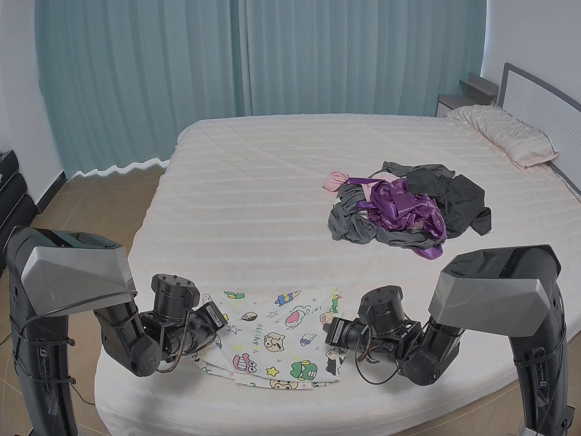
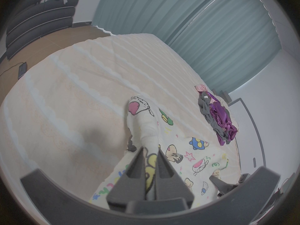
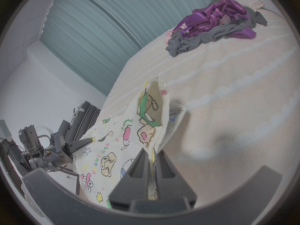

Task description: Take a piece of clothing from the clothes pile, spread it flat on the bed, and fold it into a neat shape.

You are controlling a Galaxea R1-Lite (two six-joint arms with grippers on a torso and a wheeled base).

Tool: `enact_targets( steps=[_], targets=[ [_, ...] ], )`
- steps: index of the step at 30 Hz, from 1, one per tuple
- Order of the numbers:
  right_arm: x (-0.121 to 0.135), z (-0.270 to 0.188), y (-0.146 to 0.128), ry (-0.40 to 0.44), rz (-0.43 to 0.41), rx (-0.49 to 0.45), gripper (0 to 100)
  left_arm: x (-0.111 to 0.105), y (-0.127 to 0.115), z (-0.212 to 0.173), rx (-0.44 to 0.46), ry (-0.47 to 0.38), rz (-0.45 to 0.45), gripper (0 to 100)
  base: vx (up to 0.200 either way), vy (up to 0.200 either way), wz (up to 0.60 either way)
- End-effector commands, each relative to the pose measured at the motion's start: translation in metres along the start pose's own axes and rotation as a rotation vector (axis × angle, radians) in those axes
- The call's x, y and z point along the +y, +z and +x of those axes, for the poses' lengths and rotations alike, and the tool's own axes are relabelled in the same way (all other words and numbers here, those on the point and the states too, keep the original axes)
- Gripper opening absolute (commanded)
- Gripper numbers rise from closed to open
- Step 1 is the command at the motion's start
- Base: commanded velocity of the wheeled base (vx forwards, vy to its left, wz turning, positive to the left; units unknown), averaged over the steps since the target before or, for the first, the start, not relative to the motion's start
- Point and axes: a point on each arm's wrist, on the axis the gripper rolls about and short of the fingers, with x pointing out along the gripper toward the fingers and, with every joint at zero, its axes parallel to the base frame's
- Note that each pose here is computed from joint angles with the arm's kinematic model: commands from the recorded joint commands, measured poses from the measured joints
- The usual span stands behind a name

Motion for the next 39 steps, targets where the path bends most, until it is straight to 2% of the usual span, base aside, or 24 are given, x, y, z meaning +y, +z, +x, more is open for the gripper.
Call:
enact_targets(
  steps=[1,18,39],
  targets=[
    [-0.002,-0.001,0.003,-0.003,0.005,-0.005,0,-0.005,-0.002,-0.002,0.004,-0.016,0.008,0,0.0,-0.2,0.0],
    [-0.004,-0.012,0.011,0.008,0.015,-0.034,0,-0.015,0.001,-0.017,-0.011,-0.052,0.007,0,0.0,-0.2,0.0],
    [-0.011,-0.014,0.015,-0.01,0.026,-0.042,0,-0.016,-0.004,-0.015,0.006,-0.052,-0.011,0,0.0,-0.2,0.0]
  ],
)
